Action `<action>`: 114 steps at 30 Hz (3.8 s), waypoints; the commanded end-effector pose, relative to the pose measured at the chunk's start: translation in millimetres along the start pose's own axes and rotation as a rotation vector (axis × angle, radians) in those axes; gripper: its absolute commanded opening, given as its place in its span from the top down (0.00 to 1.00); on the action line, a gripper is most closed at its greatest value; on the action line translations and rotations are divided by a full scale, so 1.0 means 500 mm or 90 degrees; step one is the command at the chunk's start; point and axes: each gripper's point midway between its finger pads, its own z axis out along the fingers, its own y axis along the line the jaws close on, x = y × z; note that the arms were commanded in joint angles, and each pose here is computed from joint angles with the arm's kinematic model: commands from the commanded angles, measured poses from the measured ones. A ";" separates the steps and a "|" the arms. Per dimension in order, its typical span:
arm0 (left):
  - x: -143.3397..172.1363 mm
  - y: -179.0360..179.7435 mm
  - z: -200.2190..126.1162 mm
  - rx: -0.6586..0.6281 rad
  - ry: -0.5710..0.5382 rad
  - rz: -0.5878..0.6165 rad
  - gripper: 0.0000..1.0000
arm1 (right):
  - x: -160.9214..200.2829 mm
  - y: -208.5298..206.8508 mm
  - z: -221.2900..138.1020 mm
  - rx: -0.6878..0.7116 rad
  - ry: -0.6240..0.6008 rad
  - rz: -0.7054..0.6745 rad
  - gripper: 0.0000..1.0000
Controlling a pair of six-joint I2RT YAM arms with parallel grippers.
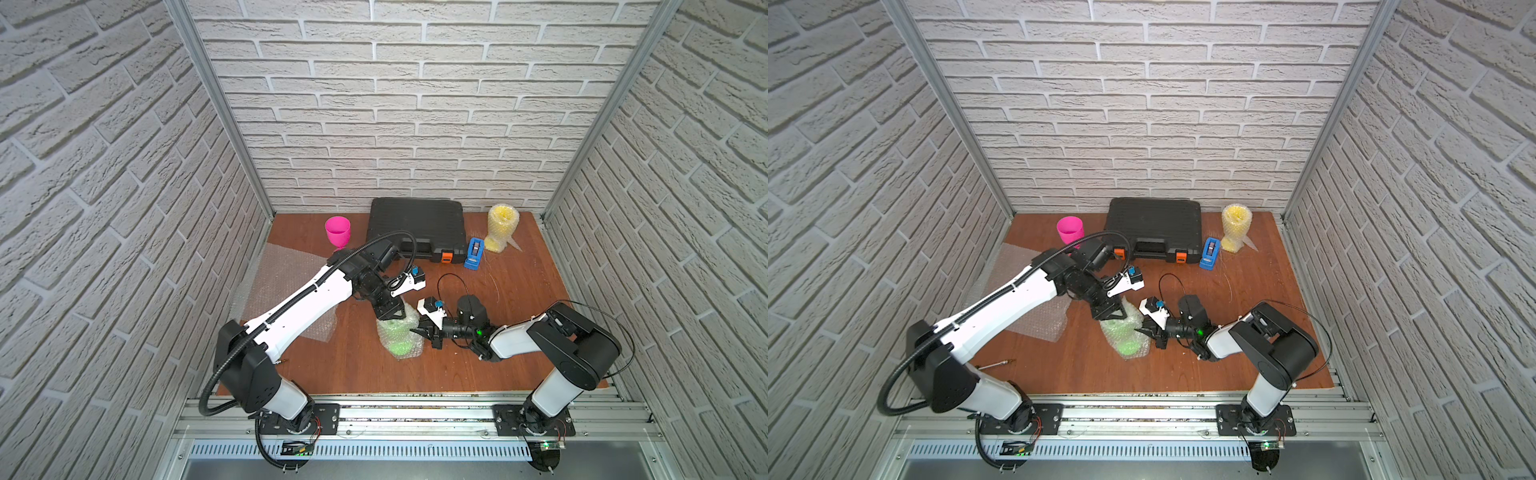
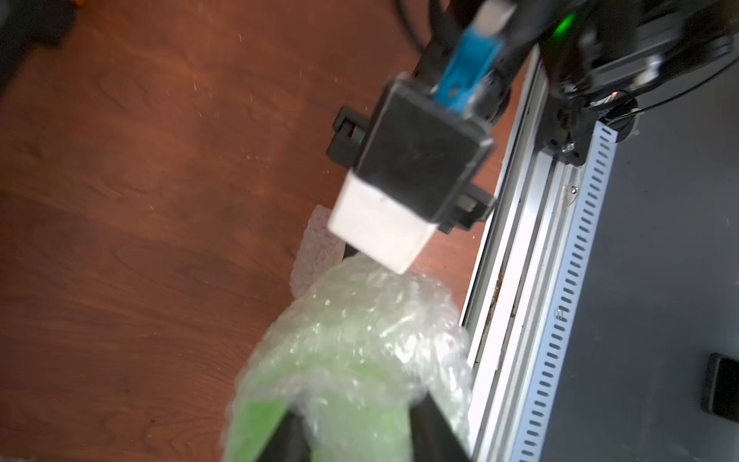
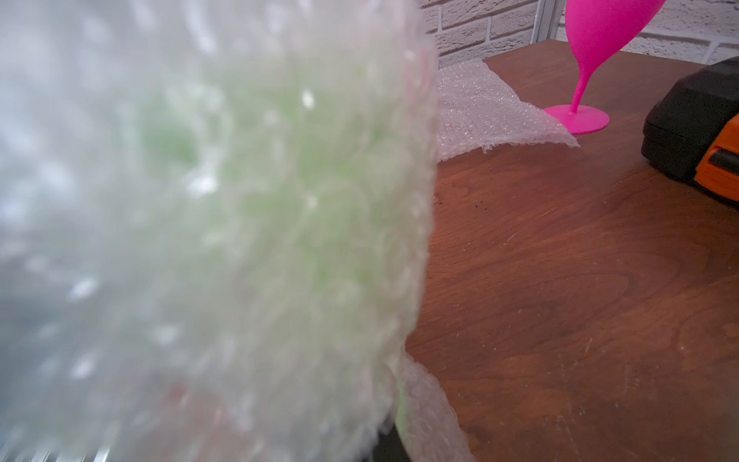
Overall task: Wrap wine glasses in bubble wrap
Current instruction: Wrap the wine glass in bubble wrap.
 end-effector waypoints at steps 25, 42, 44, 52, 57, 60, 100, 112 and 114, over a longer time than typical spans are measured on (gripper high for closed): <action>-0.009 0.019 0.008 -0.097 -0.053 -0.039 0.51 | 0.039 0.002 0.003 0.000 0.048 0.034 0.97; 0.064 0.027 -0.097 -0.162 -0.037 -0.151 0.46 | 0.040 0.001 0.007 -0.005 0.052 0.038 0.97; 0.080 0.038 -0.076 -0.161 -0.024 -0.167 0.49 | 0.041 0.001 0.008 -0.006 0.054 0.039 0.97; 0.156 0.111 0.039 -0.194 0.073 -0.198 0.53 | 0.042 0.002 0.009 -0.007 0.055 0.040 0.97; 0.145 0.117 0.094 -0.167 0.066 -0.198 0.53 | 0.044 0.001 0.010 -0.008 0.055 0.041 0.97; 0.125 0.115 0.089 -0.168 0.059 -0.184 0.50 | 0.044 0.000 0.010 -0.008 0.055 0.041 0.97; 0.112 0.097 0.153 -0.112 0.067 -0.207 0.31 | 0.047 -0.001 0.013 -0.011 0.061 0.047 0.97; 0.066 0.085 -0.073 -0.222 0.012 -0.138 0.27 | 0.048 -0.001 0.014 -0.010 0.062 0.047 0.97; 0.059 0.073 -0.100 -0.218 -0.004 -0.135 0.26 | 0.046 -0.001 0.014 -0.010 0.061 0.047 0.97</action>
